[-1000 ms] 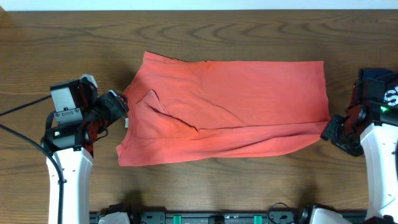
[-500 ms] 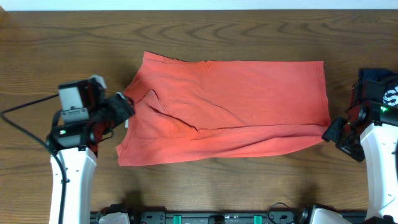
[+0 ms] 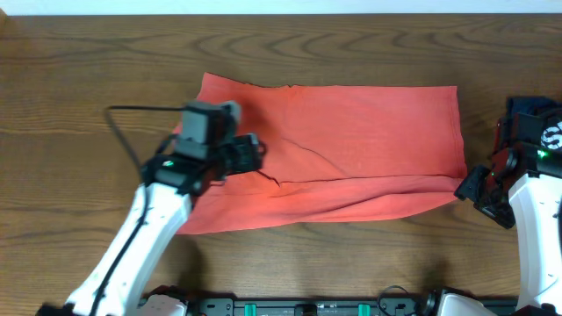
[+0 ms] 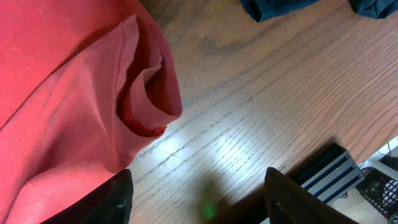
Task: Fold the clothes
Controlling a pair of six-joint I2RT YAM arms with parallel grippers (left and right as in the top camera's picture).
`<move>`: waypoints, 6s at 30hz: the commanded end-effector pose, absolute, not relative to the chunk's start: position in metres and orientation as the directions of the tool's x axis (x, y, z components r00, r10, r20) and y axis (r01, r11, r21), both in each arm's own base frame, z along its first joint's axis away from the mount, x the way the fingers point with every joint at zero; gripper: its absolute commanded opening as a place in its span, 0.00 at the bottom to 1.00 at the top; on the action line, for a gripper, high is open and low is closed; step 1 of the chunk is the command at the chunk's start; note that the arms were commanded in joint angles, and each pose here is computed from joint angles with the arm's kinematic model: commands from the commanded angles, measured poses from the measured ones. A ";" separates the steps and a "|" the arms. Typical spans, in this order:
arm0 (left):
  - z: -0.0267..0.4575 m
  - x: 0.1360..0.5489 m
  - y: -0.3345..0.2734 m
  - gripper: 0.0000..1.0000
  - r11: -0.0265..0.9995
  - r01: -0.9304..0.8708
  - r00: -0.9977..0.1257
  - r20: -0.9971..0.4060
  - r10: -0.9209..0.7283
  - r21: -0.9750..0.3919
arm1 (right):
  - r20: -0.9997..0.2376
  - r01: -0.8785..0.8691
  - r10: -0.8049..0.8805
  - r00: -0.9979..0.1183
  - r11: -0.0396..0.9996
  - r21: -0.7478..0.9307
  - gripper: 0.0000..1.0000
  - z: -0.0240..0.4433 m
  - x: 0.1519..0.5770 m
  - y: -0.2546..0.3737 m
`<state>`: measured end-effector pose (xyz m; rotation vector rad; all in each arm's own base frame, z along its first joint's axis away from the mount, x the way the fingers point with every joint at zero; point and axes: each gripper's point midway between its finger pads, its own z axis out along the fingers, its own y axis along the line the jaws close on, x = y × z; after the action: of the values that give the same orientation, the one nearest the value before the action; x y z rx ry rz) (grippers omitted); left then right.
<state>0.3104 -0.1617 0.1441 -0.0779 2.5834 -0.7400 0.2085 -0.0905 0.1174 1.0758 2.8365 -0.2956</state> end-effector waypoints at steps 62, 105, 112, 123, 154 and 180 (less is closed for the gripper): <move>0.089 0.212 -0.486 0.60 0.254 0.405 -0.894 -0.323 0.310 -0.878 | -0.175 0.691 0.670 -0.722 0.713 -0.122 0.66 0.122 0.212 -0.094; 0.108 0.224 -0.452 0.96 0.173 0.475 -0.838 -0.382 0.390 -0.863 | -0.261 0.623 0.624 -0.737 0.776 0.099 0.74 0.128 0.263 -0.077; 0.056 0.271 -0.384 0.96 0.434 0.427 -0.890 -0.283 0.358 -0.794 | -0.257 0.629 0.629 -0.734 0.772 0.092 0.51 0.111 0.280 -0.085; 0.017 0.299 -0.288 0.96 0.676 0.178 -0.976 -0.040 0.215 -0.715 | 0.003 0.642 0.643 -0.766 0.766 -0.022 0.50 0.018 0.277 -0.085; 0.079 0.321 -0.280 0.98 0.756 0.359 -0.925 -0.319 0.208 -0.547 | -0.087 0.577 0.579 -0.811 0.815 0.055 0.01 0.037 0.313 -0.089; 0.076 0.332 -0.252 0.98 0.856 0.316 -0.921 -0.347 0.175 -0.409 | -0.045 0.519 0.519 -0.854 0.854 -0.010 0.25 0.020 0.288 -0.089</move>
<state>0.3309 -0.2566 0.0801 0.3604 2.7281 -0.7056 0.2956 -0.0864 0.0251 0.8430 2.9780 -0.0055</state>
